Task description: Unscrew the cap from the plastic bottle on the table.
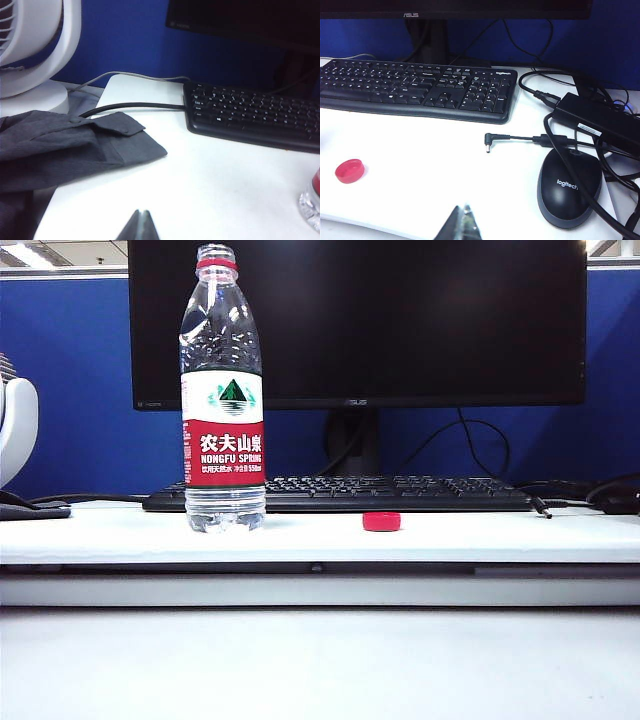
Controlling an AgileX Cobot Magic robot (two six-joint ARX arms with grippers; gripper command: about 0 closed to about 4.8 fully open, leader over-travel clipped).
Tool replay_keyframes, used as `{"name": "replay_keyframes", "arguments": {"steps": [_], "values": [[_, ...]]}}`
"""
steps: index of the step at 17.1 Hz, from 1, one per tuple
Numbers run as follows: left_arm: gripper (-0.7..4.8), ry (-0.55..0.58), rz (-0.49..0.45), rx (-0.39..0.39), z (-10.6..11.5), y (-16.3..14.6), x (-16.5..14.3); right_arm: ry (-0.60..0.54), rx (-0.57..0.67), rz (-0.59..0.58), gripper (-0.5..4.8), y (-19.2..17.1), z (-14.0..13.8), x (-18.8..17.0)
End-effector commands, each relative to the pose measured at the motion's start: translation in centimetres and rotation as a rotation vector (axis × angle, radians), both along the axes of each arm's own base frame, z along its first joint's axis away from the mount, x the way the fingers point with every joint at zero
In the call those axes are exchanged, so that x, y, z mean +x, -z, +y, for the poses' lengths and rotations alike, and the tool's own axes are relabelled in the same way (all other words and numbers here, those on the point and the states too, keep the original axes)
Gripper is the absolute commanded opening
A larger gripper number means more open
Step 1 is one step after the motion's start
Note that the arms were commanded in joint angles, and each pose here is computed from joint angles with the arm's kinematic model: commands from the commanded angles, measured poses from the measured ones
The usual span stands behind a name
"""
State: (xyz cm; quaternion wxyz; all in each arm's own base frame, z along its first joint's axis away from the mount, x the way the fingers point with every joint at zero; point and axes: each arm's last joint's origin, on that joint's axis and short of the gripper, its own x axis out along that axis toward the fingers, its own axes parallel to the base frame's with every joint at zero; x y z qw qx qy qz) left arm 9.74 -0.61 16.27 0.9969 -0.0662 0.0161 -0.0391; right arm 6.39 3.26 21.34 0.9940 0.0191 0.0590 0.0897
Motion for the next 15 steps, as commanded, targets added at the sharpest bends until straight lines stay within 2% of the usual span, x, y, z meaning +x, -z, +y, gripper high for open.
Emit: {"name": "replay_keyframes", "arguments": {"steps": [1,3,7,11,15], "values": [[-0.05,-0.025,0.013,0.007,0.08,0.11,-0.02,0.0,0.005,-0.011,-0.06,-0.14,0.0,0.0],[-0.05,-0.023,0.012,0.014,0.08,0.11,-0.02,0.0,0.005,-0.011,-0.06,-0.14,0.0,0.0],[-0.05,-0.021,0.007,0.077,0.08,0.1,-0.02,0.0,0.005,-0.011,-0.06,-0.14,0.0,0.0],[-0.05,-0.02,0.005,0.079,0.08,0.09,-0.02,0.0,0.005,-0.011,-0.06,-0.14,0.0,0.0],[-0.05,-0.019,0.002,0.122,0.08,0.09,-0.02,0.0,0.005,-0.011,-0.06,-0.14,0.0,0.0]]}}
